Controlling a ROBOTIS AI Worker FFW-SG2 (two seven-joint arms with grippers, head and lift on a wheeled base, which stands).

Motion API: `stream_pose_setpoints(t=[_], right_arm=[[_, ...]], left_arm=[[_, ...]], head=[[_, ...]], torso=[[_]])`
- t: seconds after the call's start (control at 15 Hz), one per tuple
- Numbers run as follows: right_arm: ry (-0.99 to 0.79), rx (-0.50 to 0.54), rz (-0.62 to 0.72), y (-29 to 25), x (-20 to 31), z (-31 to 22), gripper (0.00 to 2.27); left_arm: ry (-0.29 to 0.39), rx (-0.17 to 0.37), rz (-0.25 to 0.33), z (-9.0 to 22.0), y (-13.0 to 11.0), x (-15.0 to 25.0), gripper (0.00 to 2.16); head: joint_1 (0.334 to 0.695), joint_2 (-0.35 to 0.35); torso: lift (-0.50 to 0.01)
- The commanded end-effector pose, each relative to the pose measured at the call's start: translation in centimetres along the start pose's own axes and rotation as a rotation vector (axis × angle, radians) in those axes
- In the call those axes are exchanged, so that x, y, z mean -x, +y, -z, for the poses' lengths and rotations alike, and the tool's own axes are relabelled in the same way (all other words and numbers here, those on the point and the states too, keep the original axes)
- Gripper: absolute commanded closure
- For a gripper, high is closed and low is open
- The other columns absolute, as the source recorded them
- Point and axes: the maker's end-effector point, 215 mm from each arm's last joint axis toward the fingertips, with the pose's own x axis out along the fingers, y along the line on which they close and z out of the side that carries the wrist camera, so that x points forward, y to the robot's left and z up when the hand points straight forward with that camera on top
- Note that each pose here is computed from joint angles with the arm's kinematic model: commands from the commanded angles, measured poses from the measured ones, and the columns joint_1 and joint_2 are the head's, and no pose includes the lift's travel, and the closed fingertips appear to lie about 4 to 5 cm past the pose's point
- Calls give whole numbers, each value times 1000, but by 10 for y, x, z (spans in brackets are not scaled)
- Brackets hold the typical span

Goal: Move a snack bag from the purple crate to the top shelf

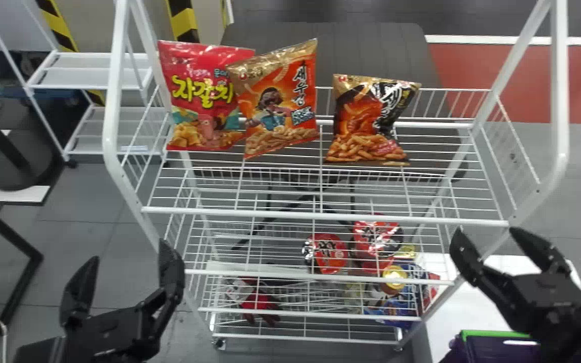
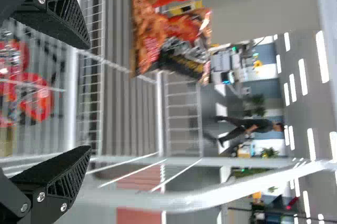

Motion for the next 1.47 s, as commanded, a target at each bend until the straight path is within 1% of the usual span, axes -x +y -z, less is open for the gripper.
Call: stream_pose_setpoints(t=[0.0,0.07,0.13,0.2,0.27,0.47,0.8,0.87,0.93,1.4], right_arm=[[35,16,7,-1,10,19,167],[14,28,9,2,11,15,167],[-65,72,-1,12,14,-2,167],[-166,117,-23,28,20,-23,167],[-244,139,-44,42,28,-37,167],[-296,147,-87,58,36,-36,167],[-266,135,-81,57,35,-22,167],[-247,131,-81,57,33,-19,167],[-187,116,-80,56,28,-8,167],[-206,114,-86,61,28,-17,167]], left_arm=[[5,-27,-8,2,6,-2,-2],[34,-43,-12,10,8,-4,-2],[69,-60,1,21,7,-4,-2],[83,-71,8,26,5,-3,-2],[81,-72,13,25,1,-3,-2],[80,-81,22,27,-7,0,-2],[67,-85,14,23,-7,2,-2],[69,-84,16,24,-8,2,-2],[67,-85,17,24,-9,3,-2],[53,-87,15,20,-8,8,-2]], head=[[695,-25],[695,-26],[695,-23],[695,-20],[695,-15],[695,30],[695,42],[695,42],[695,41],[695,46]], torso=[[-1],[-1],[-1],[-1],[-1],[-1],[-1],[-1],[-1],[-1]])
